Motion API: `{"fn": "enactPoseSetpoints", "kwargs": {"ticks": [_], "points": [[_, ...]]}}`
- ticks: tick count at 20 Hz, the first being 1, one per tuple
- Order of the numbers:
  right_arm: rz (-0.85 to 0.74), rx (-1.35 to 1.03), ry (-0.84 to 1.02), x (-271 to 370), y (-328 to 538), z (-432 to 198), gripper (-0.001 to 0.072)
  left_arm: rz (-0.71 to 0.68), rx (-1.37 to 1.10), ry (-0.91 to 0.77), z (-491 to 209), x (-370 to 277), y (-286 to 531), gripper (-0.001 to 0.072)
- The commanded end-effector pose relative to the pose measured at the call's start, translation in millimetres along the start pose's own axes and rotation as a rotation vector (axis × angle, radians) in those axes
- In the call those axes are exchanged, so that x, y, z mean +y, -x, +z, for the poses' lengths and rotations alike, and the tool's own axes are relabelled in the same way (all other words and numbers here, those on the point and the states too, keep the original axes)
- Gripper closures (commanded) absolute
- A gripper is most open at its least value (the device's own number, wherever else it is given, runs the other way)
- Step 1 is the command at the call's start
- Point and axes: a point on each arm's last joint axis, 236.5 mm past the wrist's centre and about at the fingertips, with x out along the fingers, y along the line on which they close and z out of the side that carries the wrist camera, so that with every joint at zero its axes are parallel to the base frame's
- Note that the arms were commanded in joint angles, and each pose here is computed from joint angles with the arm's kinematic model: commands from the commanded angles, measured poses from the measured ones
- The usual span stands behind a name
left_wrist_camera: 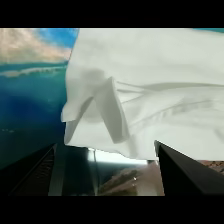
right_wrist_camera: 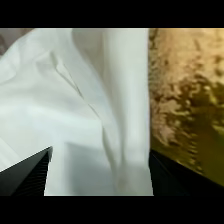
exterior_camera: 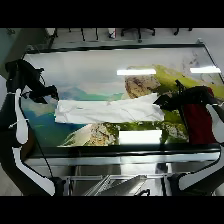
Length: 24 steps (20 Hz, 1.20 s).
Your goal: Fold the shirts.
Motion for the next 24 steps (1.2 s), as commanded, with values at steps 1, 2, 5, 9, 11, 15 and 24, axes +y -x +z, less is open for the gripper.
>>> {"fn": "enactPoseSetpoints", "kwargs": {"ticks": [1, 2, 5, 9, 11, 15, 24], "points": [[0.019, 0.056, 0.011, -1.2, -16.1, -7.4, 0.0011, -0.038, -0.042, 0.034, -7.1, 4.3, 14.6, 0.0011], [0.020, 0.064, 0.012, -0.4, -19.5, -9.2, 0.0078, -0.065, -0.060, 0.034, -9.2, -0.6, 18.3, 0.0011], [0.021, 0.072, 0.031, -0.2, -22.6, -10.4, 0.0459, -0.091, -0.053, 0.033, -27.2, -8.7, 16.1, 0.0135], [0.021, 0.069, 0.056, 0.1, -22.2, -9.5, 0.0685, -0.092, 0.011, 0.023, -56.7, -7.0, -7.4, 0.0693], [0.021, 0.068, 0.056, 0.0, -22.2, -9.2, 0.0685, -0.094, 0.042, 0.031, -68.4, -7.5, -26.5, 0.0693], [0.020, 0.061, 0.055, 0.0, -22.4, -7.6, 0.0685, -0.087, 0.013, 0.012, -68.5, -21.5, -73.6, 0.0693], [0.020, 0.061, 0.050, 0.0, -22.4, -7.6, 0.0685, -0.171, -0.261, 0.085, 30.8, -48.4, -73.1, 0.0693]]}}
